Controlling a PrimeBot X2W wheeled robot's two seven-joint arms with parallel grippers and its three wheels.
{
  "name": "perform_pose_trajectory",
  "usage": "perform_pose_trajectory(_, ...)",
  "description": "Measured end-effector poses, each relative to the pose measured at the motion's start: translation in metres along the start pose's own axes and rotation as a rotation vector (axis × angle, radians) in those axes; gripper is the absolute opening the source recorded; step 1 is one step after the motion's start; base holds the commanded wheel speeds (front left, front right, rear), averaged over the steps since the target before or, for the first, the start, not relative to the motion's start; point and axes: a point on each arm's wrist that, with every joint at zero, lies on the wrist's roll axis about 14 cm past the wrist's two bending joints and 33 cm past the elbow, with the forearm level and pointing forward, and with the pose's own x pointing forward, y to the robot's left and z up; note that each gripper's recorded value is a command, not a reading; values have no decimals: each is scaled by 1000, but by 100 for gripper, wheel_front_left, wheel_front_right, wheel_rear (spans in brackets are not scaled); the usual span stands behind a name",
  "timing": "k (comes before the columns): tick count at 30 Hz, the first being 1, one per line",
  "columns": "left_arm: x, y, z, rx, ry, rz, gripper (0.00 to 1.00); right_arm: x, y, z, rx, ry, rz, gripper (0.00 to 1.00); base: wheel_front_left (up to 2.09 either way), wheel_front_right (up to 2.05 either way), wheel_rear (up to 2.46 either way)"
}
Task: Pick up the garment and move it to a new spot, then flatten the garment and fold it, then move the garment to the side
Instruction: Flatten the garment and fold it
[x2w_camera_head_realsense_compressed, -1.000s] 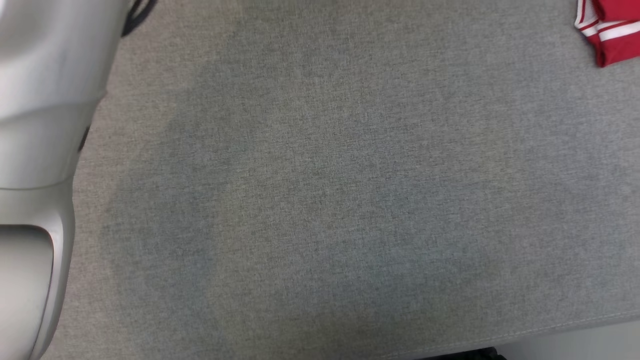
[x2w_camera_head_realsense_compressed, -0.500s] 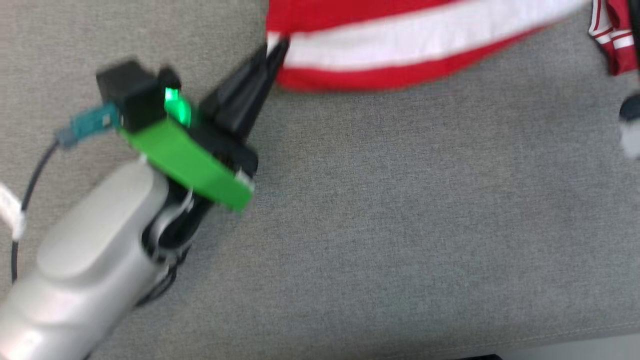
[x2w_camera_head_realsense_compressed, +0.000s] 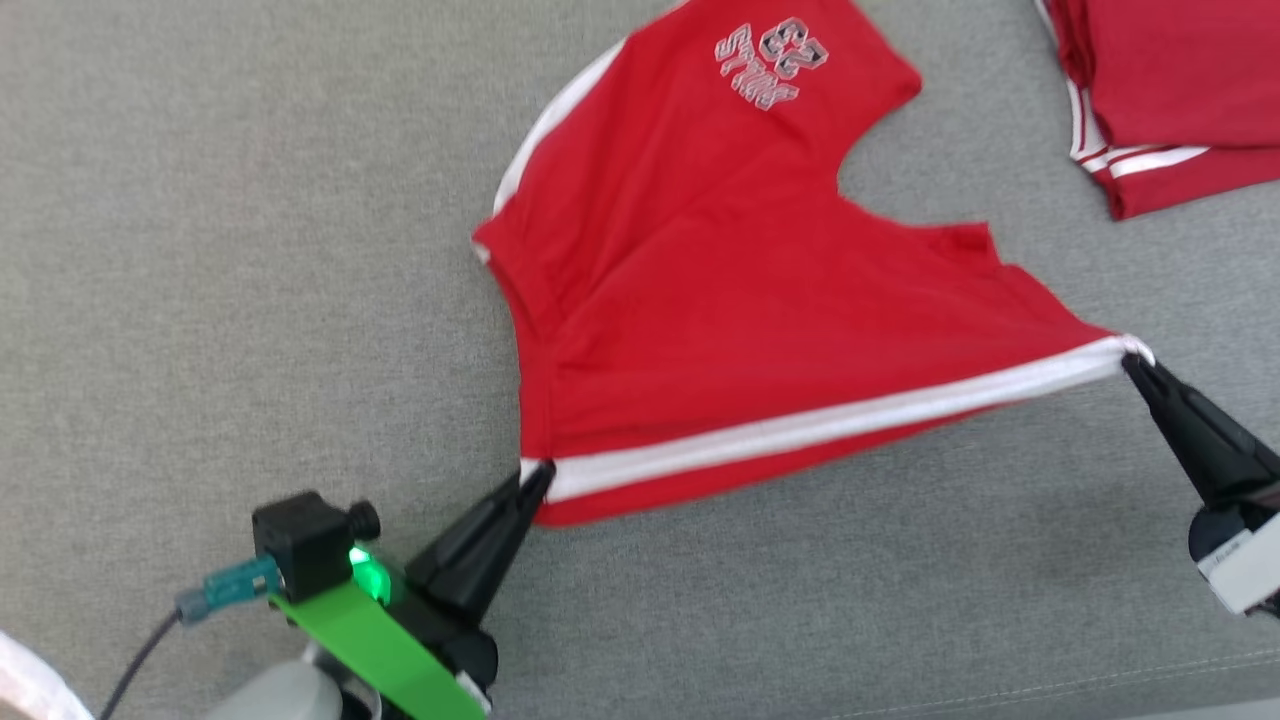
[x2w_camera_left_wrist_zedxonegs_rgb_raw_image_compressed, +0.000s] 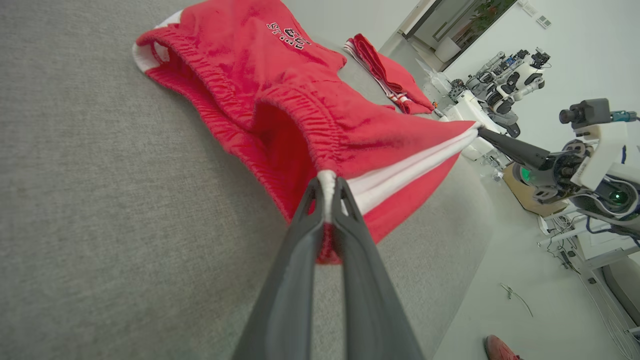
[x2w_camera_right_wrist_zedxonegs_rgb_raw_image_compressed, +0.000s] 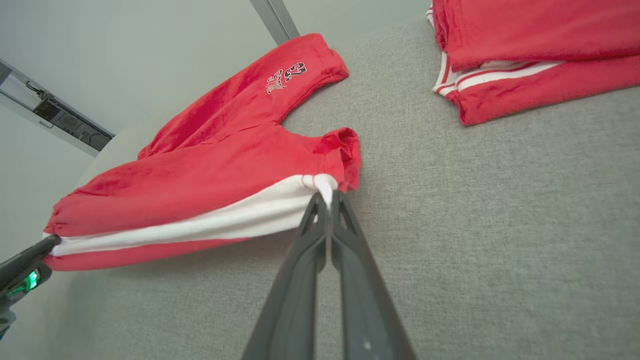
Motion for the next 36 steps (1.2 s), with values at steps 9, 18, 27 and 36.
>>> perform_pose_trajectory(9,-40,-44,-18,9,61,-36,0,-45,16,12,-22,-3,15,0,0,0,0)
perform_pose_trajectory(18,-50,-49,6,-131,-44,3,0,-34,36,26,-72,22,84,0,0,0,0)
perform_pose_trajectory(27,-16,-25,38,-351,-104,9,0,44,51,62,-149,91,175,0,0,0,0)
perform_pose_trajectory(36,10,29,65,-424,-193,109,0,129,59,66,-147,166,223,0,0,0,0)
